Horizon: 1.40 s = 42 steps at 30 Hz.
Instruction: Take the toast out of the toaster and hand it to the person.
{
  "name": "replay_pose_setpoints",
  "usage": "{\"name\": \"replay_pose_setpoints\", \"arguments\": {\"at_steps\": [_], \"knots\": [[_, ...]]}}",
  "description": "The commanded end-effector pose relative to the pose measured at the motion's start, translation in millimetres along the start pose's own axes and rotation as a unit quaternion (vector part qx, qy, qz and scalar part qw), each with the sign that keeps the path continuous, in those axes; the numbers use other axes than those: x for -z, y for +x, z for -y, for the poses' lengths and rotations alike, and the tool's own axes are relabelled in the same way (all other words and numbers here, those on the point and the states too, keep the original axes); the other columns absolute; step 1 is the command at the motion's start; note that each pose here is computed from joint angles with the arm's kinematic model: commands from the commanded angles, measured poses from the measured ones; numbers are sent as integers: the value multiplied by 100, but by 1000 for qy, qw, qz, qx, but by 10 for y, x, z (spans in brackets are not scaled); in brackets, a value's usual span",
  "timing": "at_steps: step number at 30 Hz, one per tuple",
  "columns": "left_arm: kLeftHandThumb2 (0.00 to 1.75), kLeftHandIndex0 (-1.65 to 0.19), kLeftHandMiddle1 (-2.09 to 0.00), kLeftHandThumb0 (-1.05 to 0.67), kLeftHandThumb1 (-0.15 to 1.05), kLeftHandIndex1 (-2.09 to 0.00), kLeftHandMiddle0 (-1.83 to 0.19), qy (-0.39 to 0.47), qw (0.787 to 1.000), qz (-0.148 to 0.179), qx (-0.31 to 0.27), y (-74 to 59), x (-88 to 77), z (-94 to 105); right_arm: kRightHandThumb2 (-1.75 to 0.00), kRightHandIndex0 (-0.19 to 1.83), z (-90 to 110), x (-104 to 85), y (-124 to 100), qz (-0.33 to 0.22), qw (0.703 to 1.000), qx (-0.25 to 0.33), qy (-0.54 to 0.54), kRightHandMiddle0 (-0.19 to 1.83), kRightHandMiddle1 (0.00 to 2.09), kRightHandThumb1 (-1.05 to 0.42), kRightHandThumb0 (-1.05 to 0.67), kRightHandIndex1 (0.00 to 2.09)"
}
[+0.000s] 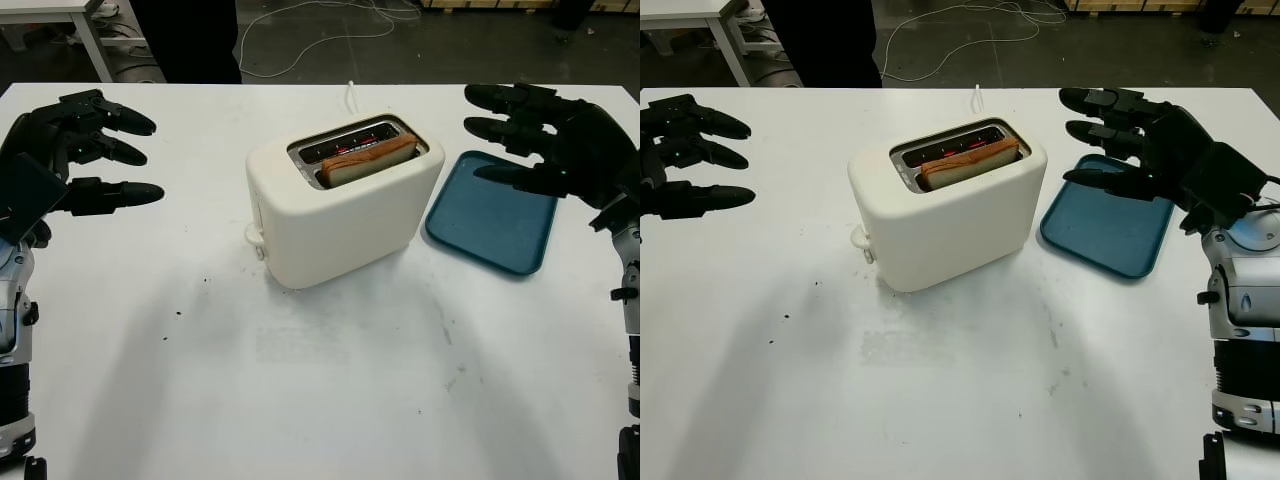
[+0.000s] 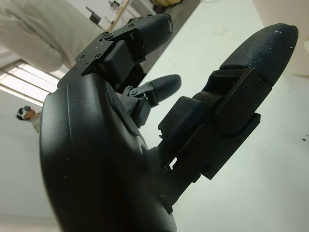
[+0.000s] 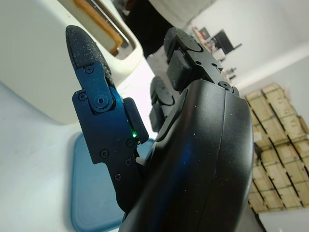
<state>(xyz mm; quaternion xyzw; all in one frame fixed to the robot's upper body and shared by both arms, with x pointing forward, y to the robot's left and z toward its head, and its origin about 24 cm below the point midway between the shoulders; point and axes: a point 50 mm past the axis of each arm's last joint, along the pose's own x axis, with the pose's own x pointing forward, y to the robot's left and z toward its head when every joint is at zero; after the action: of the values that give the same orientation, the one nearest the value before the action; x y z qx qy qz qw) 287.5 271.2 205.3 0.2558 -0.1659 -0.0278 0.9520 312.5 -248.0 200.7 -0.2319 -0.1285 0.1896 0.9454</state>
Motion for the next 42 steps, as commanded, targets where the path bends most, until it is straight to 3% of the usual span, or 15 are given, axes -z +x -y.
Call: {"name": "replay_pose_setpoints", "arguments": {"at_steps": [1, 42], "knots": [[0, -60, -102, -105, 53, -87, -58, -2, 1000, -3, -3, -19, 30, 3, 0, 40, 4, -4, -24, -1, 1000, 5, -4, 43, 0, -80, -64, 9], [0, -59, -103, -105, 53, -88, -58, -11, 1000, -5, -9, -28, 36, 6, 0, 37, 3, -15, -10, -2, 1000, 3, -6, 44, 0, -80, -65, 14]]}}
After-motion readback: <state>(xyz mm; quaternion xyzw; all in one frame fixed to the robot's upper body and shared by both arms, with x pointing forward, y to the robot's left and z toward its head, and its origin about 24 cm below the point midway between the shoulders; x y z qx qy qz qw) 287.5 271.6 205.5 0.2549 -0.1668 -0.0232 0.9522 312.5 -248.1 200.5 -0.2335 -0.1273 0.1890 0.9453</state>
